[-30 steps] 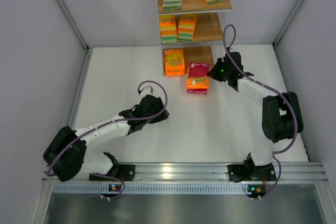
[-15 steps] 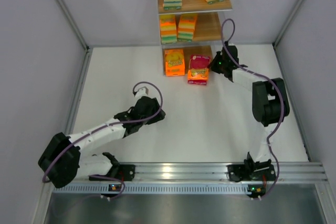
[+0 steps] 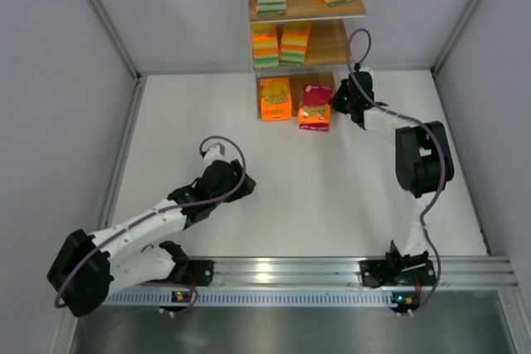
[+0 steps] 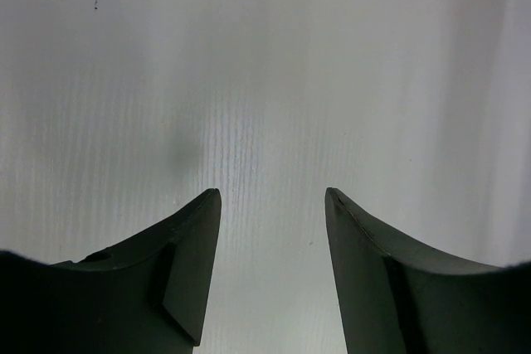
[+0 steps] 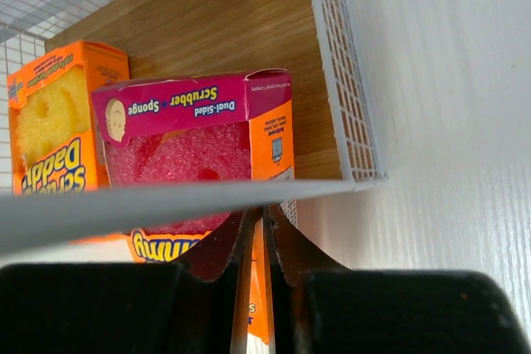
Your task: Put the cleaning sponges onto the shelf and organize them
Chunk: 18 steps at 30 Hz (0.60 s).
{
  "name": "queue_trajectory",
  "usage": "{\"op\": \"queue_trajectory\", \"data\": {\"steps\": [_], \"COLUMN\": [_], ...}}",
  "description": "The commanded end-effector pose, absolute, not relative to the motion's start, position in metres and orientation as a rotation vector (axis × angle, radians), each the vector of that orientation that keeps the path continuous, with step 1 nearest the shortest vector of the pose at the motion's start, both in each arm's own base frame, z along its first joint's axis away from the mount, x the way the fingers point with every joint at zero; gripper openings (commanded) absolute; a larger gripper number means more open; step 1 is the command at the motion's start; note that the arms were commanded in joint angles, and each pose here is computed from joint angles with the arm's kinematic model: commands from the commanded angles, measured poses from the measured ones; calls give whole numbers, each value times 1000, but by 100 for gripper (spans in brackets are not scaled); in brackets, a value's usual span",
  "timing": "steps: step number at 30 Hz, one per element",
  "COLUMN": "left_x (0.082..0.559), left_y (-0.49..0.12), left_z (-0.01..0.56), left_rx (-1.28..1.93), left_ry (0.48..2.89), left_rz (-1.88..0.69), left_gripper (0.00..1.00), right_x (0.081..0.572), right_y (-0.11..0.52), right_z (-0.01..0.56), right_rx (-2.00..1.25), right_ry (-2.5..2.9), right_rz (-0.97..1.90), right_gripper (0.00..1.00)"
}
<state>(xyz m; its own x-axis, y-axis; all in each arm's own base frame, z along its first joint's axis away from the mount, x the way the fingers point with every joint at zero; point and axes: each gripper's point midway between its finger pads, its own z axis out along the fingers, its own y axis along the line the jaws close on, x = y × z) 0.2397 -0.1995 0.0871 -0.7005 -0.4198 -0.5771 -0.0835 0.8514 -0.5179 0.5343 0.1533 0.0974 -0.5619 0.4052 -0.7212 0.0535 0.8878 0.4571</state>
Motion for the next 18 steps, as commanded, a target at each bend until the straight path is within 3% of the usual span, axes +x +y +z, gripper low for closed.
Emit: {"op": "queue_trajectory", "data": {"steps": [1, 12, 18], "left_x": [236, 236, 235], "left_y": [-191, -185, -186], "left_z": [94, 105, 103], "left_rx": [-421, -411, -395], "left_ry": [2250, 2200, 2211], "left_rz": [-633, -643, -638], "left_gripper": [59, 60, 60], "right_x": [566, 578, 567], "right_y": [183, 214, 218], "right_z": [141, 140, 135], "right_rx": [196, 123, 113], "right_ry": [1960, 1957, 1975], "right_rz": [480, 509, 509], "right_gripper": [9, 16, 46]}}
